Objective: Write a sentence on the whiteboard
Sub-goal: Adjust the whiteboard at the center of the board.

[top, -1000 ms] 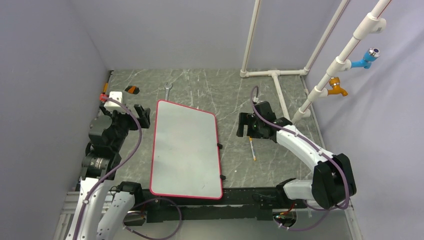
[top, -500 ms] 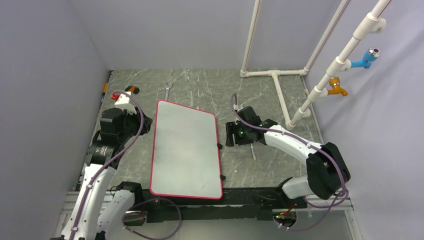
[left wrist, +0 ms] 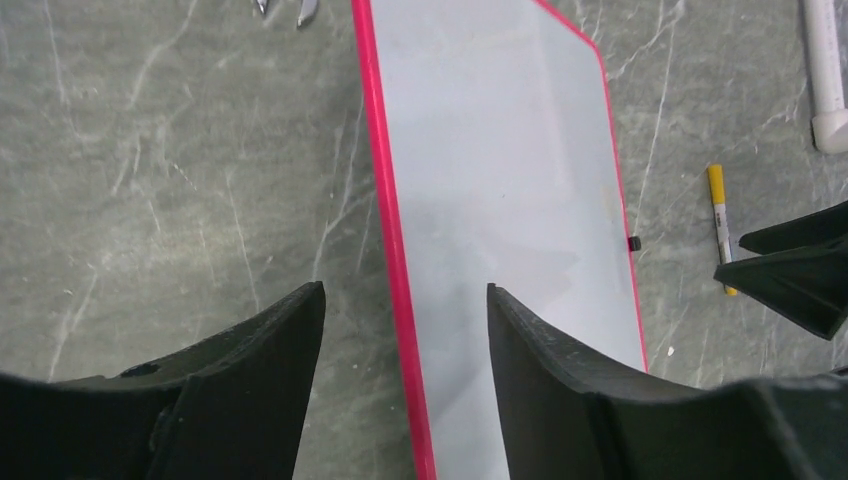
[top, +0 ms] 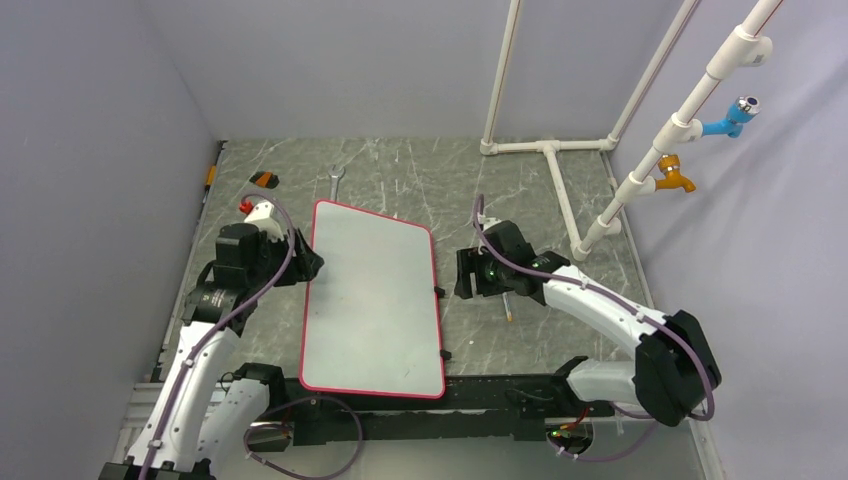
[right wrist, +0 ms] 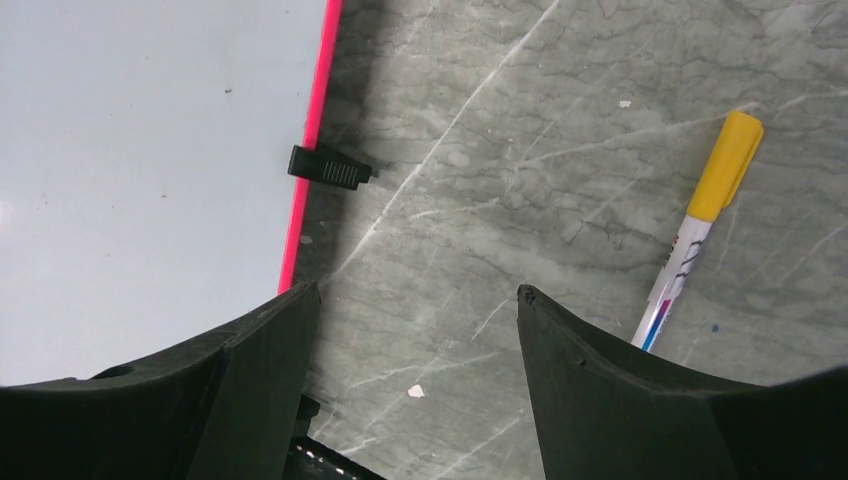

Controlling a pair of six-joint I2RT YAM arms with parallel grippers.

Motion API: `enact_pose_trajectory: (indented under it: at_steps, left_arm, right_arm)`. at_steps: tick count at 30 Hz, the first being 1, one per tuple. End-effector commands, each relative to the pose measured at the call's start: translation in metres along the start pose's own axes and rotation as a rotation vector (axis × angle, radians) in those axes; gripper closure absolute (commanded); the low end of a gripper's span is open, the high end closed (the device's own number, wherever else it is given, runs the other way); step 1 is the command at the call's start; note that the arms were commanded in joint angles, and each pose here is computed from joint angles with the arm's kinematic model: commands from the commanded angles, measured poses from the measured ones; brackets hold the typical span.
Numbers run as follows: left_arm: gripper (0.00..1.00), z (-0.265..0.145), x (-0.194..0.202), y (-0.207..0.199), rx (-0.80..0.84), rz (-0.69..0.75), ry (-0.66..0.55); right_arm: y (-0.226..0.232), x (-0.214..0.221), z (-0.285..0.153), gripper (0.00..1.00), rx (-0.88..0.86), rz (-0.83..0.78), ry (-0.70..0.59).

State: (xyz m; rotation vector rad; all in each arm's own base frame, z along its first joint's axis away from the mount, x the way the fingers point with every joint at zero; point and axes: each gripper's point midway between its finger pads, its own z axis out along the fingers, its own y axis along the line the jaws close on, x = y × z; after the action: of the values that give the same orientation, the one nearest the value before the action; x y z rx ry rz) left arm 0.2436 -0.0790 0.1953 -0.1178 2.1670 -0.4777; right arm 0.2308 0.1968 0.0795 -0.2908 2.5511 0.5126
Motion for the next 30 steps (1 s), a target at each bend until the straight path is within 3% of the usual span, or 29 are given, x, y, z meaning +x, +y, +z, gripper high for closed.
enact_pose_trajectory:
  at_steps: [1,8,15,30]
  left_arm:
    - [0.34,0.004,0.006,-0.006,0.037,-0.032,0.007]
    - [0.37,0.022,0.012,-0.020,0.137,-0.061,0.043]
    - [0.47,0.040,-0.002,-0.040,0.248,-0.059,0.053]
    - [0.51,0.090,-0.023,-0.092,0.381,0.040,0.107]
  right_arm:
    - [0.002,-0.007,-0.008,0.24,-0.021,0.000,-0.070]
    - [-0.003,-0.014,-0.017,0.22,0.009,-0.001,-0.115]
    - [-0.013,-0.023,-0.024,0.19,0.073,0.013,-0.168]
    - [-0.023,-0.027,-0.032,0.17,0.123,0.030,-0.210]
